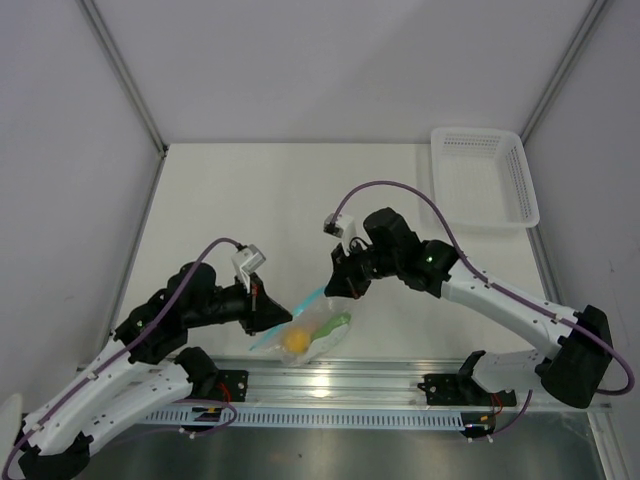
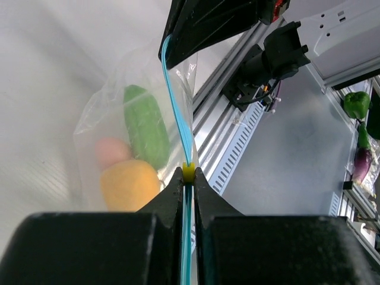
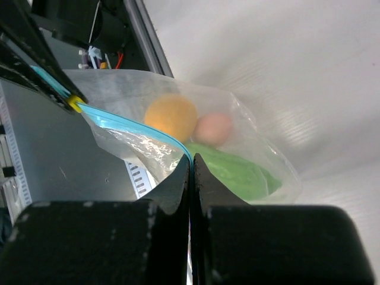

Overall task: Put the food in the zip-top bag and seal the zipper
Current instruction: Zip the zipper food storage bag at the center of the board.

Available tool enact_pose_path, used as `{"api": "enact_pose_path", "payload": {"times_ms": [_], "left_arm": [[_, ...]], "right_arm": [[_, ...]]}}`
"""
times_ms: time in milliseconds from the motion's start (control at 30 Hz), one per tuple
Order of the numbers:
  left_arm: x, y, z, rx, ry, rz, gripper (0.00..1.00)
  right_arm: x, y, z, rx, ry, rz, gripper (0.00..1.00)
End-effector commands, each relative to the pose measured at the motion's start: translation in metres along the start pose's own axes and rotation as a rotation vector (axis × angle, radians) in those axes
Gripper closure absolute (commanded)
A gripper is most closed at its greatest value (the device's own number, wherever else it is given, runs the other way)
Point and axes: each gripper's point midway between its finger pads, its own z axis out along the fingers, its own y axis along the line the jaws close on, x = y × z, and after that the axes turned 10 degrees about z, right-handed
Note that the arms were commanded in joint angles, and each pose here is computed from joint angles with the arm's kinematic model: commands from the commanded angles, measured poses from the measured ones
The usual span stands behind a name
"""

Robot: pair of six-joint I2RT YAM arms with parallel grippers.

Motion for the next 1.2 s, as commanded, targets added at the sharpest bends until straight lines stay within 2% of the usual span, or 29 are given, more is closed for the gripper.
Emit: {"api": "enact_pose_path", "payload": {"times_ms": [0,567,1167], "left_arm": [[-0.002,-0.008,-0.013,0.011,-0.013,-0.006,0.94],[0.001,-0.008,-0.023,-0.010,-0.031,-0.017,0.95],[0.003,-0.010,-0.035,-0.024,-0.048,-0.019,0.95]], "right_arm": [[-0.020,-0.026,-0.011,0.130,-0.131,0.056,1.00],[-0.007,-0.059,-0.028,0.296,-0.190,0.262,1.00],[0.000,-0.066,-0.044,0.363,-0.218,0.288,1.00]]}}
